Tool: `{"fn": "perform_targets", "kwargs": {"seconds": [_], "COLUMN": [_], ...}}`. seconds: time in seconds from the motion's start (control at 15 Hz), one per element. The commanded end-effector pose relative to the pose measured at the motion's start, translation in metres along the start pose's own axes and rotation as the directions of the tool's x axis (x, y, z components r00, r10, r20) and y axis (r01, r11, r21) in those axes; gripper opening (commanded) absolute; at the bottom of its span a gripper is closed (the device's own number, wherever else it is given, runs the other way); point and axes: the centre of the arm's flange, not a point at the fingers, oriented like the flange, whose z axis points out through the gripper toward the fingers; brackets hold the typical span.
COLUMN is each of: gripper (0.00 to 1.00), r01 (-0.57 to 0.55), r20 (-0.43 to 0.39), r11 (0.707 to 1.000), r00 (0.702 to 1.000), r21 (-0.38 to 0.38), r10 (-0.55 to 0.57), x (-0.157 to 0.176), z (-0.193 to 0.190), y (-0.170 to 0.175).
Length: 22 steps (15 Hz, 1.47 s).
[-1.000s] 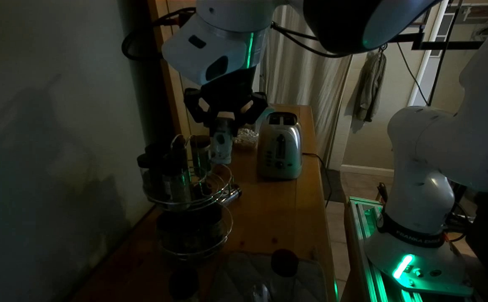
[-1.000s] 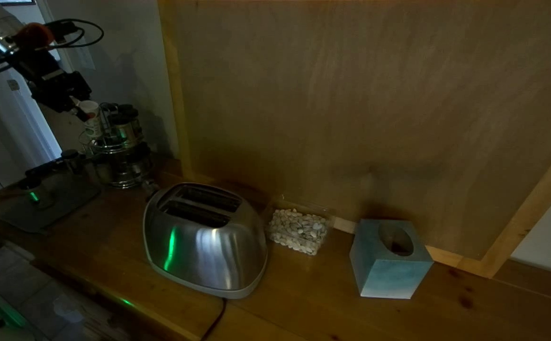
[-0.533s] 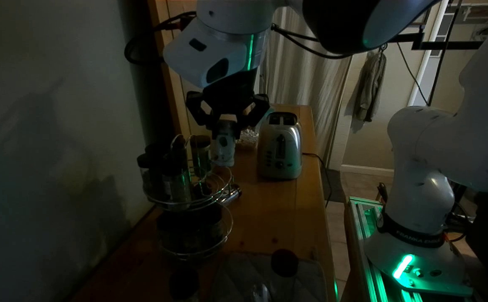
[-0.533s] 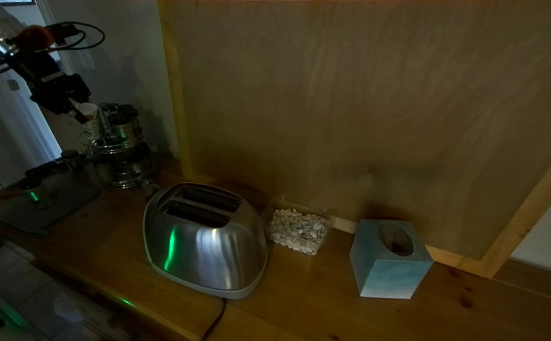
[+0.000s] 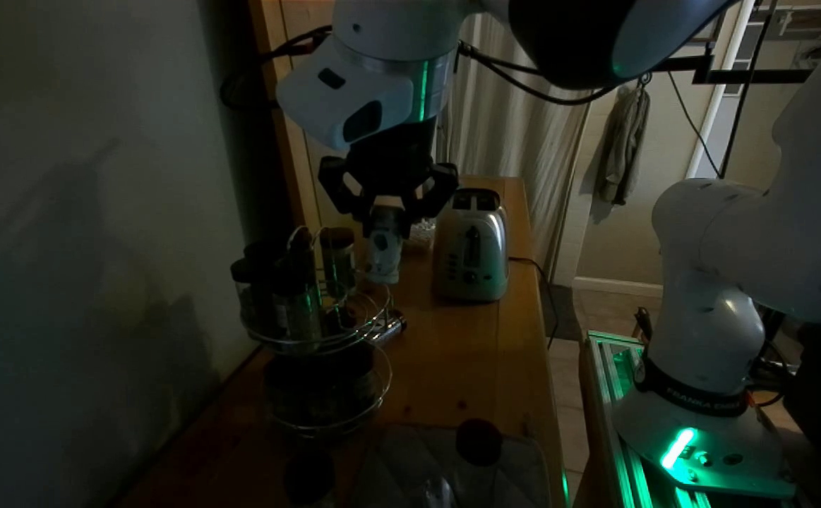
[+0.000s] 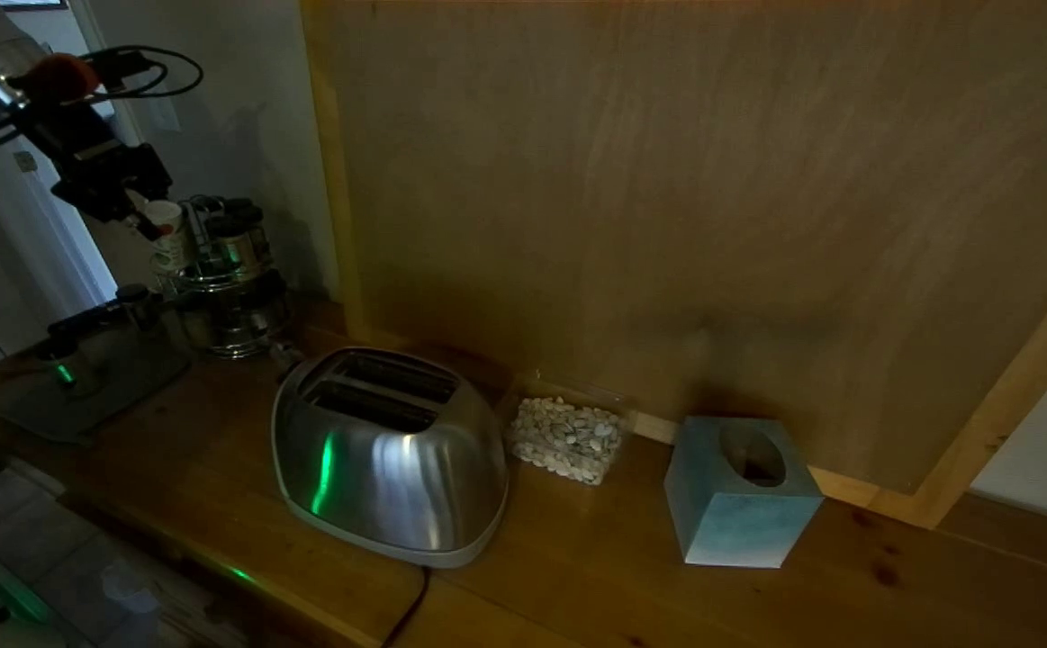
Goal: Move the white spice bottle from the bottom of the spice rack and place it at the top rack of the spice rack
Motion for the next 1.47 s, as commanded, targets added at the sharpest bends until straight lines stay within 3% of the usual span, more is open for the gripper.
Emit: {"fn": "perform_targets", "kwargs": {"seconds": [0.0, 0.87, 1.4], "gripper": [0.20, 0.20, 0.20], "r01": [-0.046, -0.153, -0.230], "r20": [-0.031, -0.015, 0.009], "r11": [0.999, 0.988, 0.970], "r00": [0.998, 0.988, 0.973], "r21": [0.017, 0.019, 0.079], "r10": [0.047, 0.154, 0.230], "x": [0.0049, 0.0060, 0.0081], "z": [-0.0024, -0.0023, -0.0023], "y": [0.0012, 0.0006, -0.0043]}}
